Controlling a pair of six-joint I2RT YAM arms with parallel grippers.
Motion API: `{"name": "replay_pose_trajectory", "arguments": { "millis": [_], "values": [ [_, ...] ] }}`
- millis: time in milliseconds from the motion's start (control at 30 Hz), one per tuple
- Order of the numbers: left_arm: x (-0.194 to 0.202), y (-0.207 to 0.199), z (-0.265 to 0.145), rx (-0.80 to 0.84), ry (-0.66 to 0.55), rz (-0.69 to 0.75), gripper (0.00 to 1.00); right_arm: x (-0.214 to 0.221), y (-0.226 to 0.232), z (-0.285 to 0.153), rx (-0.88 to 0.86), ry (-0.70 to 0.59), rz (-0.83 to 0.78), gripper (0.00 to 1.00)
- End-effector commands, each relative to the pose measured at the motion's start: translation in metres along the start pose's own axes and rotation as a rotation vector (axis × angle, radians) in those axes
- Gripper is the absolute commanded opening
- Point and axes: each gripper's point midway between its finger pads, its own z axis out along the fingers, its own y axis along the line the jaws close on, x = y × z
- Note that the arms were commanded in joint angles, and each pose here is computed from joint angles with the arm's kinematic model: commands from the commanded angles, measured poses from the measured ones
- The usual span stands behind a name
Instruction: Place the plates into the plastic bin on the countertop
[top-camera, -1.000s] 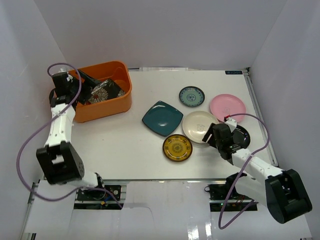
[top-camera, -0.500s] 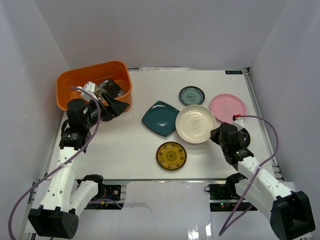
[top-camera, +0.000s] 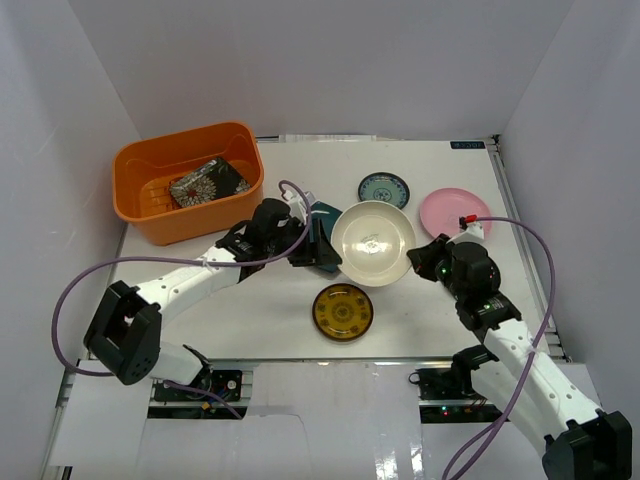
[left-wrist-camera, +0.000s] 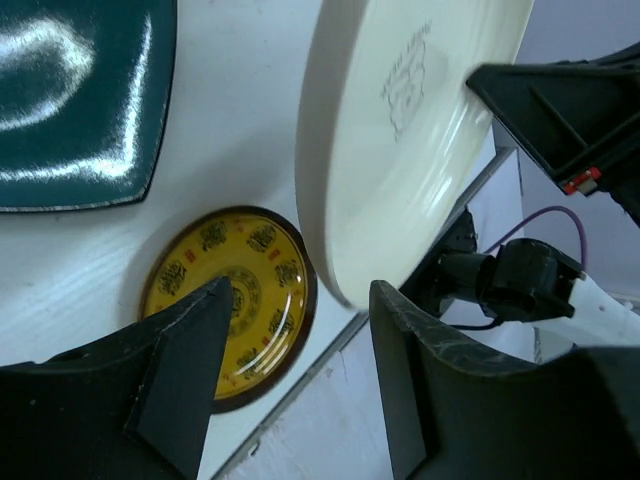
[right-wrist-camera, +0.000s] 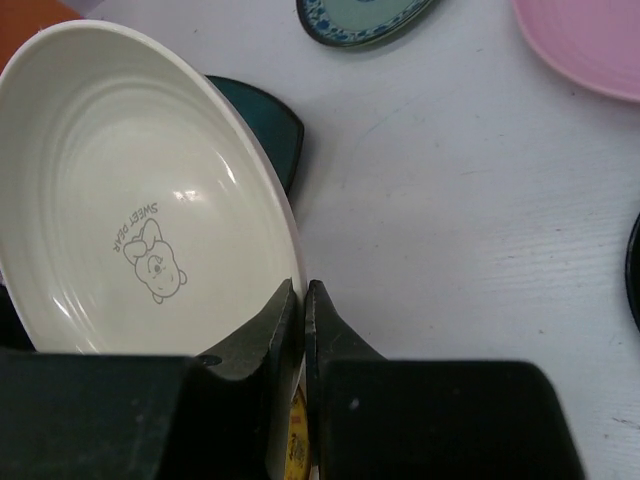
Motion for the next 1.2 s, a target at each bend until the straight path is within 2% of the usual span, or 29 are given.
{"name": "replay_pose_trajectory", "arguments": {
  "millis": [0, 67, 100, 133, 200, 367, 433, 467, 500, 533, 633, 700, 733, 767, 800, 867, 900, 933, 1033, 1100, 1167],
  "values": [
    [-0.036, -0.019, 0.006, 0.059, -0.129, 0.060, 0.66, -0.012, 0.036, -0.006, -0.147, 0.009, -0.031, 0.08],
    [-0.043, -0.019, 0.012, 0.069, -0.162, 0.052, 0.47, -0.014, 0.046, -0.005, -0.189, 0.013, -0.039, 0.08],
    [-0.043, -0.016, 0.015, 0.061, -0.164, 0.048, 0.28, -0.010, 0.047, -0.003, -0.199, 0.033, -0.049, 0.08],
    [-0.047, -0.014, 0.017, 0.046, -0.179, 0.047, 0.15, -0.011, 0.050, -0.002, -0.205, 0.036, -0.053, 0.08],
    [-0.054, -0.012, 0.019, 0.029, -0.200, 0.046, 0.00, -0.009, 0.052, -0.001, -0.220, 0.048, -0.060, 0.08],
    [-0.077, -0.018, 0.012, 0.007, -0.277, 0.063, 0.00, -0.017, 0.060, 0.000, -0.240, 0.037, -0.088, 0.10],
    [-0.096, -0.028, -0.003, 0.003, -0.332, 0.074, 0.00, -0.021, 0.053, 0.003, -0.195, 0.037, -0.120, 0.44],
    [-0.113, -0.026, -0.015, -0.010, -0.386, 0.065, 0.00, -0.025, 0.042, 0.004, -0.127, 0.025, -0.134, 0.71],
    [-0.128, -0.033, -0.028, 0.006, -0.425, 0.055, 0.00, -0.036, 0.034, 0.004, -0.061, 0.012, -0.147, 0.79],
    [-0.149, -0.023, -0.052, -0.013, -0.479, 0.028, 0.00, -0.045, 0.026, 0.004, -0.021, -0.010, -0.178, 0.84],
    [-0.191, -0.024, -0.097, 0.002, -0.560, -0.012, 0.00, -0.080, 0.000, 0.005, 0.099, -0.095, -0.162, 0.83],
    [-0.220, -0.004, -0.130, -0.054, -0.648, -0.039, 0.00, -0.099, -0.033, 0.009, 0.219, -0.137, -0.125, 0.79],
    [-0.237, 0.012, -0.153, -0.106, -0.706, -0.056, 0.00, -0.109, -0.043, 0.010, 0.258, -0.157, -0.110, 0.78],
    [-0.246, 0.024, -0.163, -0.144, -0.737, -0.071, 0.00, -0.119, -0.072, 0.011, 0.350, -0.171, -0.073, 0.76],
    [-0.256, 0.051, -0.183, -0.206, -0.779, -0.114, 0.00, -0.129, -0.086, 0.011, 0.394, -0.189, -0.048, 0.74],
    [-0.269, 0.076, -0.204, -0.280, -0.821, -0.141, 0.00, -0.142, -0.121, 0.014, 0.482, -0.211, 0.028, 0.69],
    [-0.271, 0.087, -0.213, -0.323, -0.840, -0.158, 0.00, -0.145, -0.130, 0.016, 0.505, -0.217, 0.051, 0.68],
    [-0.276, 0.114, -0.239, -0.388, -0.899, -0.200, 0.00, -0.153, -0.133, 0.019, 0.512, -0.230, 0.063, 0.68],
    [-0.269, 0.142, -0.250, -0.386, -0.929, -0.281, 0.00, -0.166, -0.154, 0.031, 0.552, -0.220, 0.105, 0.70],
    [-0.264, 0.149, -0.238, -0.324, -0.898, -0.304, 0.00, -0.161, -0.152, 0.045, 0.478, -0.167, 0.136, 0.62],
    [-0.261, 0.143, -0.232, -0.257, -0.880, -0.320, 0.00, -0.154, -0.140, 0.047, 0.399, -0.153, 0.134, 0.66]
  ]
}}
